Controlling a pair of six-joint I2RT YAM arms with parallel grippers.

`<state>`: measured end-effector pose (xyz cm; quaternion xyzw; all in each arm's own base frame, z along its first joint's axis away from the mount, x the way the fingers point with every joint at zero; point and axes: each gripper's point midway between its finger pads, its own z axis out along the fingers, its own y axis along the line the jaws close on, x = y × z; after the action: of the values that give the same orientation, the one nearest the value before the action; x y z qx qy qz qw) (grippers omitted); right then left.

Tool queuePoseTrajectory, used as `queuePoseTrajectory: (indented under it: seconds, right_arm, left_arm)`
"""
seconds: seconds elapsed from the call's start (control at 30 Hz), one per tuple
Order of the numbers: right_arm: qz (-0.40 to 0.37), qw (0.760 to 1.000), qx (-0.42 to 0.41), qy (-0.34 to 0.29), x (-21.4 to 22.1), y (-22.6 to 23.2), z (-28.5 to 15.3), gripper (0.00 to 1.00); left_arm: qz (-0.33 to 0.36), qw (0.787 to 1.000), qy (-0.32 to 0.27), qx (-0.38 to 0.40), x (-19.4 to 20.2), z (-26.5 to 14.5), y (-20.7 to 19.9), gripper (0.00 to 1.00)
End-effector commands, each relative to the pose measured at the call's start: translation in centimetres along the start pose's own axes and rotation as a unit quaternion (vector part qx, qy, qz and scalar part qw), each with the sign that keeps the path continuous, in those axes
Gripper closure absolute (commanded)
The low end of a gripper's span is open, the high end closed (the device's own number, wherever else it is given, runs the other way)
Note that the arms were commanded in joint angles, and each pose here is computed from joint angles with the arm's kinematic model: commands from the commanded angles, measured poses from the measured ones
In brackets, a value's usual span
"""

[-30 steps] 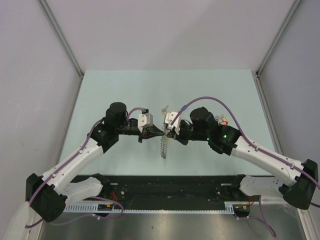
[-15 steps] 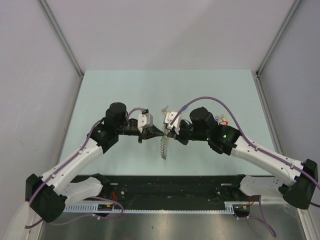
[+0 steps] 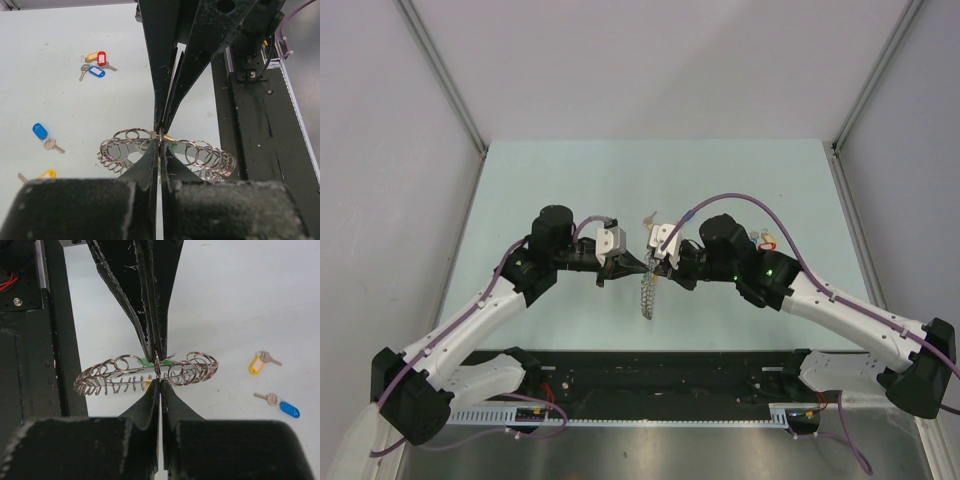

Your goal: Put the keys on the keyring

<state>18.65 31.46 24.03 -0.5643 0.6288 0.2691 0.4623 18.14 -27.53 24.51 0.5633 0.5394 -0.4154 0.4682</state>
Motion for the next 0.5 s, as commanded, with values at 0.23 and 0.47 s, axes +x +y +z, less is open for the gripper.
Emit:
queuePoseTrajectory:
  seconds: [0.23, 0.47]
  right_arm:
    - [-0.014, 0.999, 0.003, -0.036, -2.84, -0.25, -0.83, 1.00]
    - [-0.015, 0.999, -0.002, -0.041, -3.09, -0.09, -0.91, 1.00]
  left_arm:
    - [0.042, 0.999, -0.021, -0.001, -2.23, -0.18, 0.20, 1.00]
    - [0.039, 0.999, -0.019, 0.003, -2.13, -0.09, 0.06, 1.00]
